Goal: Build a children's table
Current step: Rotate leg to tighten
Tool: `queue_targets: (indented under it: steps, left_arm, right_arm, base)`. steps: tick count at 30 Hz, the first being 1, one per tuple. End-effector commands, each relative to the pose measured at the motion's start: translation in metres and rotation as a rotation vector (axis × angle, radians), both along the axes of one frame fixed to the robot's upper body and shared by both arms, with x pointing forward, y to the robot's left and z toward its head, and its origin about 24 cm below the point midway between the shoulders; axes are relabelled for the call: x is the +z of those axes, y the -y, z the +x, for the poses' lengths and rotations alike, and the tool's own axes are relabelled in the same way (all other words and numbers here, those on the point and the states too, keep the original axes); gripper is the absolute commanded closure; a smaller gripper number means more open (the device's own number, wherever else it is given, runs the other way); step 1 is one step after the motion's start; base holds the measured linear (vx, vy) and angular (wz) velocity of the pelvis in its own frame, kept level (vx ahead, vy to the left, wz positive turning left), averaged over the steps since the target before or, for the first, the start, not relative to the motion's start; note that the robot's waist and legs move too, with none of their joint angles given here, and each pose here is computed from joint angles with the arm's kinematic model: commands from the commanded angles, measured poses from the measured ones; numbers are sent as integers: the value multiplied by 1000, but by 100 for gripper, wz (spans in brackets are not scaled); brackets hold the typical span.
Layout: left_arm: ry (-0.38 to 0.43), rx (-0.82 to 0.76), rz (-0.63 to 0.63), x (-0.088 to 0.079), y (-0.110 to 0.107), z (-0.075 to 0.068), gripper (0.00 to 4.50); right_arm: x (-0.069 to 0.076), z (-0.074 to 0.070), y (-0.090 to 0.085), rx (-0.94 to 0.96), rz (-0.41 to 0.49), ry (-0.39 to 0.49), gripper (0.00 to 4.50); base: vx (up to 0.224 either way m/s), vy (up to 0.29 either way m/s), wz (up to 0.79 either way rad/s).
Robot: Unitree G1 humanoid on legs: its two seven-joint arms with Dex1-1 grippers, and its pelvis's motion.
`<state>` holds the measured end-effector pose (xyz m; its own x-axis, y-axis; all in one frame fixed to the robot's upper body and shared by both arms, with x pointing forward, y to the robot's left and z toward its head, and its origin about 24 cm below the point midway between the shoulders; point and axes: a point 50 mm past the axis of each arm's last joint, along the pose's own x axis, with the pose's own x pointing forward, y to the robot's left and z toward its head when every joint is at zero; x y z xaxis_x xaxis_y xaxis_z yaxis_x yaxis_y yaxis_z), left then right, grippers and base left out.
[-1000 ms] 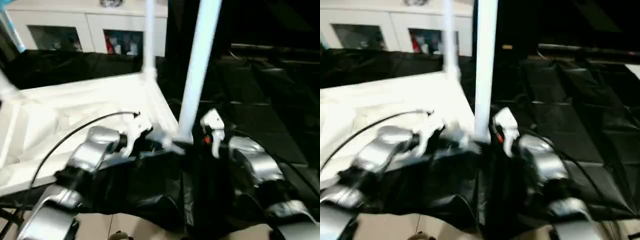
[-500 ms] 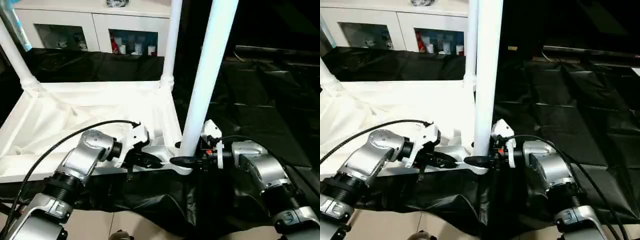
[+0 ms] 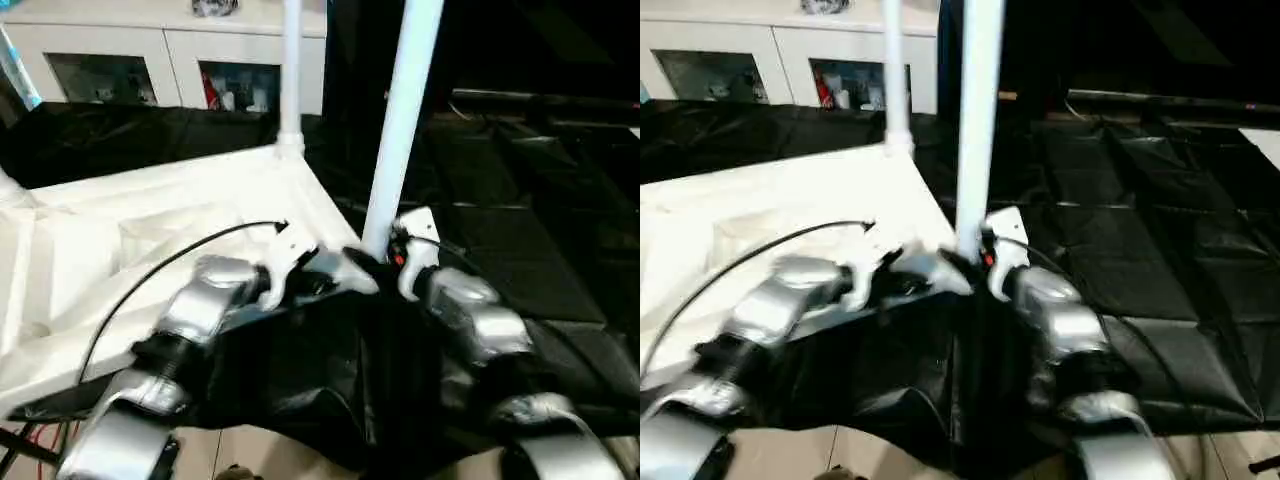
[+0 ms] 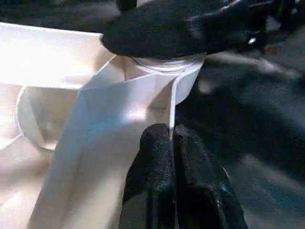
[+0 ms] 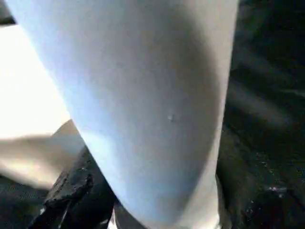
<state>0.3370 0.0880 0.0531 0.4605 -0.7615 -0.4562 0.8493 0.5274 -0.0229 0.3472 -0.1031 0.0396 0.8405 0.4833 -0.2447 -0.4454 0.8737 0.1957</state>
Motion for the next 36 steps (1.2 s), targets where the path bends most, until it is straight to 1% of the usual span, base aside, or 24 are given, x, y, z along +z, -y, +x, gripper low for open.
queue_targets:
  steps: [1,3,4,5,6,7,8,10,12,14,16,18,20,21,23,28,29,31,34,36]
  left_arm:
    - [128,69,-101,31,12,15,450]
    - [139,62,-107,32,15,15,450]
    - [144,34,-105,32,17,13,450]
    - [149,-4,-104,32,19,11,450]
    - [146,-40,-107,31,19,8,450]
    - [143,-73,-112,31,20,5,450]
    - [142,-75,-112,31,20,5,450]
    - [145,-130,-108,29,16,1,450]
    - [139,-168,-104,28,12,-3,450]
    - [139,-200,-104,28,9,-5,450]
    - [135,-220,-101,28,6,-7,450]
    - [126,-251,-87,27,0,-9,450]
    - [119,-271,-76,26,-4,-11,450]
    - [119,-271,-76,26,-4,-11,450]
    - [105,-308,-58,24,-11,-15,450]
    - [82,-362,-54,24,-18,-20,450]
    - [74,-387,-48,23,-21,-23,450]
    - [68,-397,-46,23,-22,-25,450]
    - [58,-415,-48,23,-24,-27,450]
    - [50,-429,-47,22,-24,-29,450]
  right_arm:
    - [-19,-9,-18,13,15,-90,194]
    - [-17,-8,-24,23,17,-69,194]
    - [-16,-9,-27,44,1,-48,194]
    - [-14,-9,-29,69,-9,-23,159]
    - [-11,-9,-30,90,-10,-1,159]
    - [-8,-9,-29,104,5,13,124]
    - [-8,-8,-29,105,8,13,122]
    - [-3,-8,-24,144,33,29,113]
    - [-2,-10,-17,215,2,47,84]
    - [-1,-13,-11,276,-8,51,73]
    - [1,-16,-5,343,-17,61,73]
    - [3,-23,5,453,-32,71,73]
    - [4,-27,11,514,-40,68,73]
    - [4,-27,11,514,-40,68,73]
    - [5,-35,20,623,-52,55,73]
    - [10,-41,28,711,-40,40,73]
    - [11,-42,30,737,-36,30,99]
    - [11,-43,31,751,-34,26,106]
    - [12,-45,31,772,-31,20,142]
    - [11,-47,30,786,-24,12,152]
  base:
    - [0,0,0]
    - [0,0,0]
    - [0,0,0]
    - [0,0,0]
    - [0,0,0]
    - [0,0,0]
    - [0,0,0]
    - [0,0,0]
    - [0,0,0]
    - [0,0,0]
    - [0,0,0]
    - [0,0,0]
    - [0,0,0]
    - [0,0,0]
    - [0,0,0]
    - [0,0,0]
    - [0,0,0]
    - [0,0,0]
    - [0,0,0]
    - [0,0,0]
